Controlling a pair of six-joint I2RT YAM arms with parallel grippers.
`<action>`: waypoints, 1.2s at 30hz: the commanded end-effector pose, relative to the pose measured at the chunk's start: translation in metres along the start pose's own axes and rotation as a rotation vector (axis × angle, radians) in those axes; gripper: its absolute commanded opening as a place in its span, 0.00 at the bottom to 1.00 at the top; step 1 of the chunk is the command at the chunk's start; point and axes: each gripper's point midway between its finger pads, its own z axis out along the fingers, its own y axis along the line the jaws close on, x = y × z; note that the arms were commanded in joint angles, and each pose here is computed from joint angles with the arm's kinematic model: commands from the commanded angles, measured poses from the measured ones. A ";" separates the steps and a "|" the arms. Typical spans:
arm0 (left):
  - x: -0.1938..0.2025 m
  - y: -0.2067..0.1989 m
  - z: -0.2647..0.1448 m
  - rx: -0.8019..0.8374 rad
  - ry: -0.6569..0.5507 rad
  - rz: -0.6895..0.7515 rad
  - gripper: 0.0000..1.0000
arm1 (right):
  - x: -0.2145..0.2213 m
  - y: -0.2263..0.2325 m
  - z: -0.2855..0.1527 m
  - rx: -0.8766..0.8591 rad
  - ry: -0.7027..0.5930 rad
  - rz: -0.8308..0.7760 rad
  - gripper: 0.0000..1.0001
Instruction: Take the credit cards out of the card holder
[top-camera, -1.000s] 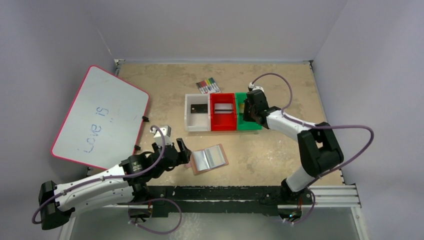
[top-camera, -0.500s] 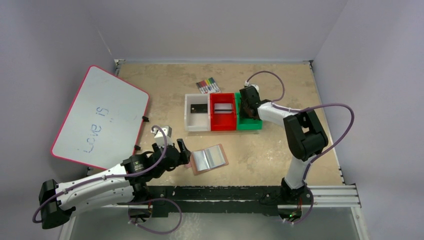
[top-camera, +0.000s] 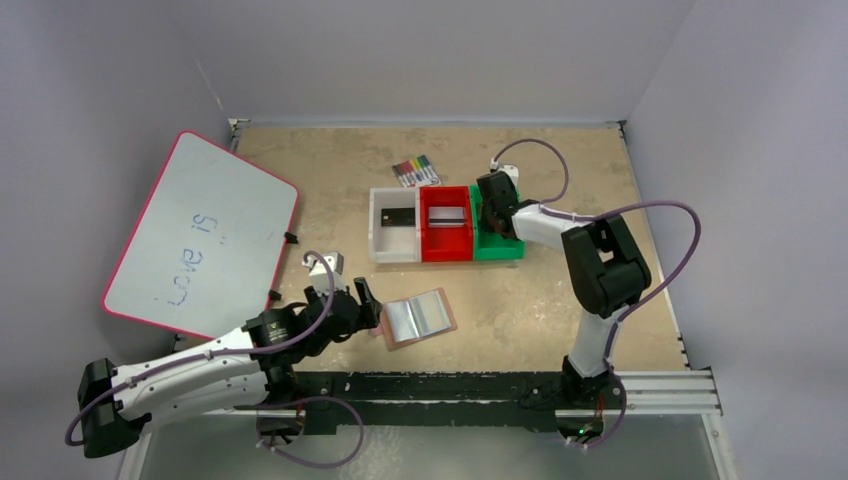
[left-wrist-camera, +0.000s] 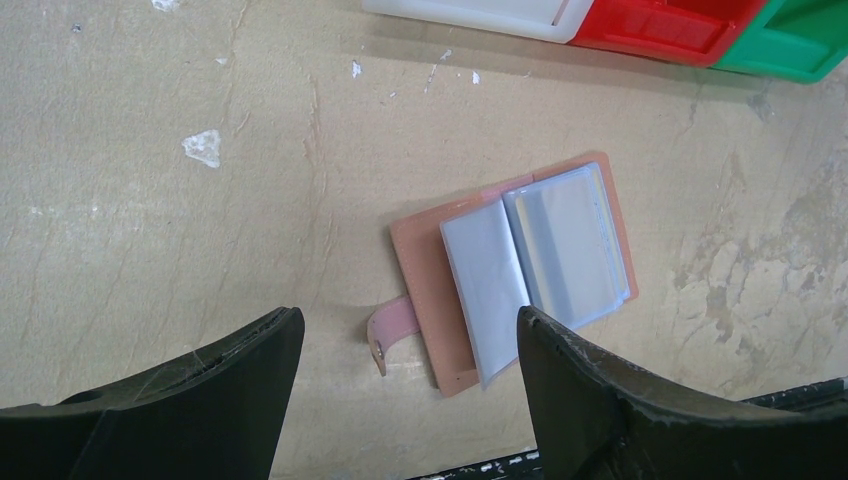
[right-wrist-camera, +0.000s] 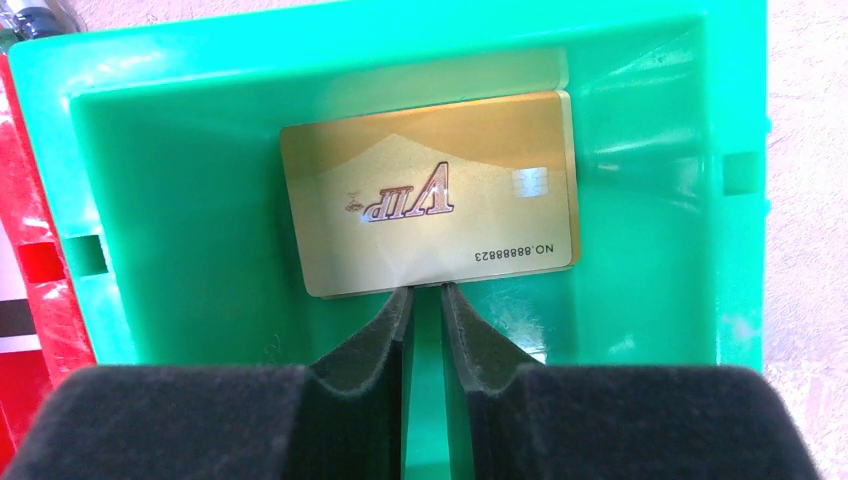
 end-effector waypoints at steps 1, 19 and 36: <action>-0.014 -0.015 -0.004 0.035 -0.035 -0.040 0.78 | -0.012 -0.003 0.000 0.031 -0.044 -0.018 0.19; -0.026 -0.038 -0.007 0.106 -0.053 -0.092 0.78 | -0.052 0.013 -0.153 -0.379 -0.248 0.126 0.72; 0.022 -0.049 0.030 0.087 0.080 -0.067 0.73 | 0.098 0.079 -0.224 -0.948 0.068 0.276 0.62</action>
